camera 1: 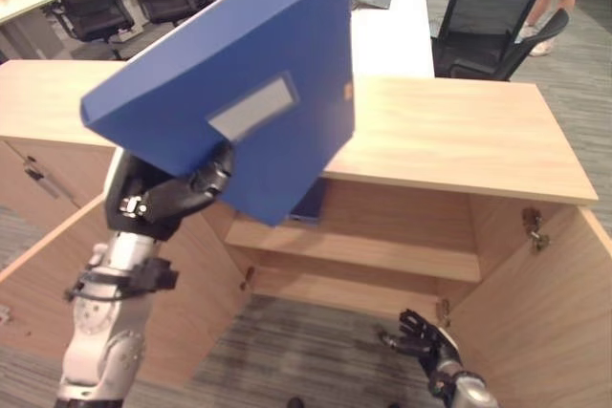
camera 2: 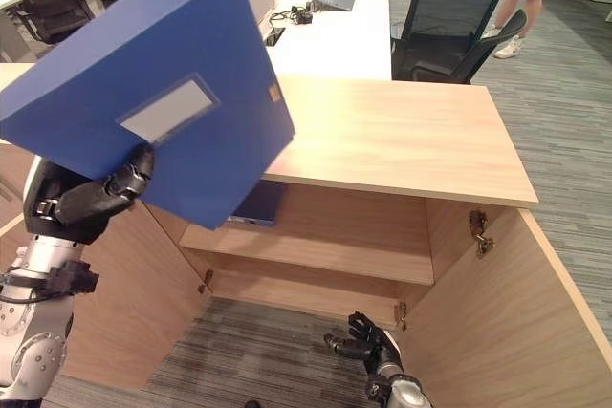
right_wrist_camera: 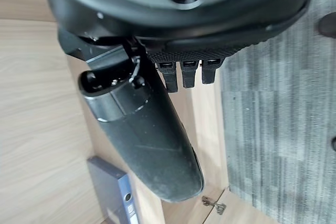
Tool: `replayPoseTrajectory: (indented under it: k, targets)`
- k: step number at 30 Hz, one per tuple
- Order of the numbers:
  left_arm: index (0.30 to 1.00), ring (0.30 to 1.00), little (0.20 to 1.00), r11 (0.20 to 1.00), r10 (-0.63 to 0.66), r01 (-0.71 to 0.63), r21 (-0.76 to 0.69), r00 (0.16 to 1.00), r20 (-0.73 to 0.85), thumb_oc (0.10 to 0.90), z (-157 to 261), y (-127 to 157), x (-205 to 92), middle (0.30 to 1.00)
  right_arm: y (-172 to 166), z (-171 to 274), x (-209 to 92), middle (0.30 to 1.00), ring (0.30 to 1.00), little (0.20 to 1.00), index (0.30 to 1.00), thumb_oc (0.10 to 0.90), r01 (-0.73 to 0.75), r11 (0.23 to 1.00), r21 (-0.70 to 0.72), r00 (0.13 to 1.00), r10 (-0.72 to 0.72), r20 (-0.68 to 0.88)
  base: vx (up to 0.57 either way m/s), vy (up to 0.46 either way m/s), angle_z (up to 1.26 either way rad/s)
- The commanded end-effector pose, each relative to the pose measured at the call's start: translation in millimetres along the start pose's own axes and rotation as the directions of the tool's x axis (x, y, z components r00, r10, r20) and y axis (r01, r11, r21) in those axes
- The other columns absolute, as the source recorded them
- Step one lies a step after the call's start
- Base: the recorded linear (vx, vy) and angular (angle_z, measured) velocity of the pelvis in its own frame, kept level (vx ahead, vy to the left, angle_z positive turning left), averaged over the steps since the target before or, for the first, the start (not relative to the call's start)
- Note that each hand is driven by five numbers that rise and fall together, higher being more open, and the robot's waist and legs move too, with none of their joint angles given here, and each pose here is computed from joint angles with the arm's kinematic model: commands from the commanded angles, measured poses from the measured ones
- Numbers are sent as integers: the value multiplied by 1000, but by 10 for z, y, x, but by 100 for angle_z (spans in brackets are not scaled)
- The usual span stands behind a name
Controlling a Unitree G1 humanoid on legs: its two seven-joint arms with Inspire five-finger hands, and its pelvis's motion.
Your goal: Put the empty folder in the office cabinet
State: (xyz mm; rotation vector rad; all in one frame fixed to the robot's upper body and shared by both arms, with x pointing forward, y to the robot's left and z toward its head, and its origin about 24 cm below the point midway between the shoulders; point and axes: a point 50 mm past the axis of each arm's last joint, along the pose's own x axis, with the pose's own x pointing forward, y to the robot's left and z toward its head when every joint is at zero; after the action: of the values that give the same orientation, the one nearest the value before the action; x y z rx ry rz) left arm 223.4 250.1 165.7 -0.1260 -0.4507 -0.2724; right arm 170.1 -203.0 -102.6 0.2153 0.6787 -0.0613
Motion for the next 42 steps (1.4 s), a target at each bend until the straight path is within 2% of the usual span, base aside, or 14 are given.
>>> replayPoseTrajectory:
  k: [1,7,17,22,27,33,41,42]
  targets:
    - [300,300,300,958,-286,281,55,943,168,400,531,-225,236,300,152,648,137,900,900,900,900,800,-104,994,-41,966,111,232,0,0,0]
    - [300,300,300,906,-411,409,107,912,-7,400,501,-229,224,300,171,730,117,900,900,900,900,800,-135,988,-75,955,150,255,0,0,0]
    - [300,300,300,878,-435,464,117,876,-206,400,335,-70,216,300,166,1062,91,900,900,900,900,800,-160,983,-86,915,180,360,-3,6,-2]
    - [300,300,300,887,-383,424,181,897,-222,400,335,65,212,300,178,1170,49,900,900,900,900,800,-179,972,-151,895,225,384,-1,13,-4]
    - [300,300,300,876,-353,409,257,905,-238,400,349,143,218,300,49,1440,-62,900,900,900,900,800,-121,940,-320,867,256,427,3,8,-1]
    - [300,300,300,871,-307,369,324,924,-228,400,402,261,259,300,-163,1822,-206,900,900,900,900,800,-78,928,-365,827,264,497,0,0,0]
    - [300,300,300,872,-294,355,339,930,-219,400,387,320,285,300,29,2067,-369,900,900,900,900,800,-273,890,-365,719,441,537,0,0,0]
    - [300,300,300,871,-296,357,337,929,-220,400,381,320,291,300,116,2093,-391,900,900,900,900,800,-331,867,-372,690,491,532,0,0,0]
